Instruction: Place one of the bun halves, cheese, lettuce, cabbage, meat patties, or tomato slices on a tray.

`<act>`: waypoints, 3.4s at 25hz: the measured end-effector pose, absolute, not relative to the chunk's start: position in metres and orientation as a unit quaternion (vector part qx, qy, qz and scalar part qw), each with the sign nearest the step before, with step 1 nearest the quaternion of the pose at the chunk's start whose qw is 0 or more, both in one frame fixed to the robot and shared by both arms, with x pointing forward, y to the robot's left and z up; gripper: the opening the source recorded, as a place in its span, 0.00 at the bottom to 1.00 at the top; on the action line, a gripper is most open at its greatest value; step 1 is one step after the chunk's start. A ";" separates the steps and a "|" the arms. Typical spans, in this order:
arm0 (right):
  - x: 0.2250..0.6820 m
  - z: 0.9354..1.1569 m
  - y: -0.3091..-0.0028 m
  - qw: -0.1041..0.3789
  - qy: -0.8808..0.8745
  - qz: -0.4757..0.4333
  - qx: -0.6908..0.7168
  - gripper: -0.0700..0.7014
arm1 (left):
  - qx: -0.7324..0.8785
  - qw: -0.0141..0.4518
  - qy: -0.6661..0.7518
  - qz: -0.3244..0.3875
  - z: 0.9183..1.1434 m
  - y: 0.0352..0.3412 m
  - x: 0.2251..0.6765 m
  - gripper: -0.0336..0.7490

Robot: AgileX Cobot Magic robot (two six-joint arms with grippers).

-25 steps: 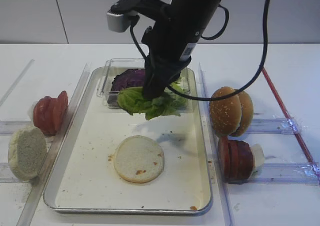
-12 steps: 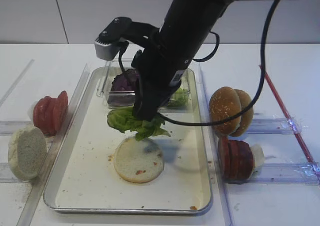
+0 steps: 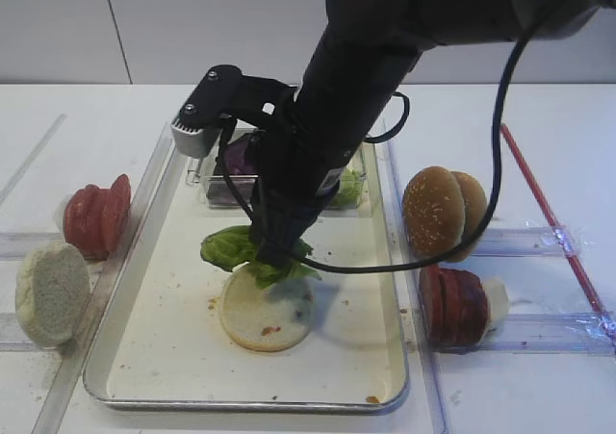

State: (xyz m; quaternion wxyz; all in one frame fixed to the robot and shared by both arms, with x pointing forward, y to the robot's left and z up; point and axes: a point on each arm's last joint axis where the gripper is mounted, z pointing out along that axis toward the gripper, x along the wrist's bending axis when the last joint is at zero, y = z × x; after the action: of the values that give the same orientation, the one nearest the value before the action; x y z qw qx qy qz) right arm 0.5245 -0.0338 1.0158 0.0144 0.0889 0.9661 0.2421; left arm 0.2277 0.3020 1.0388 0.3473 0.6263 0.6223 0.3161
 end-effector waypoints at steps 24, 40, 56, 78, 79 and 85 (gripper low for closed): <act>0.516 0.997 -0.036 -0.013 0.962 0.250 0.106 0.16 | 0.626 0.347 0.622 0.316 1.039 0.302 0.228 0.60; 0.512 0.998 -0.035 -0.038 0.961 0.253 0.108 0.23 | 0.626 0.347 0.622 0.316 1.039 0.302 0.228 0.60; 0.509 1.000 -0.031 -0.059 0.952 0.274 0.121 0.47 | 0.626 0.347 0.622 0.316 1.039 0.302 0.228 0.60; 0.522 1.048 -0.023 -0.078 0.921 0.275 0.264 0.86 | 0.626 0.347 0.622 0.316 1.039 0.302 0.228 0.60; 0.524 1.052 -0.023 -0.074 0.918 0.275 0.277 0.86 | 0.626 0.347 0.622 0.316 1.039 0.302 0.228 0.60; 0.530 1.078 -0.021 -0.068 0.896 0.286 0.332 0.86 | 0.626 0.347 0.622 0.316 1.039 0.302 0.228 0.60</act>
State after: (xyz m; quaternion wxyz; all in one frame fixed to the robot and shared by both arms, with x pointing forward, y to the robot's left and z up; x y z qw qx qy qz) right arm 0.5303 -0.0205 1.0783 -0.0683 0.3325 0.8961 0.2861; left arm 0.2277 0.3020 1.0388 0.3473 0.6263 0.6223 0.3161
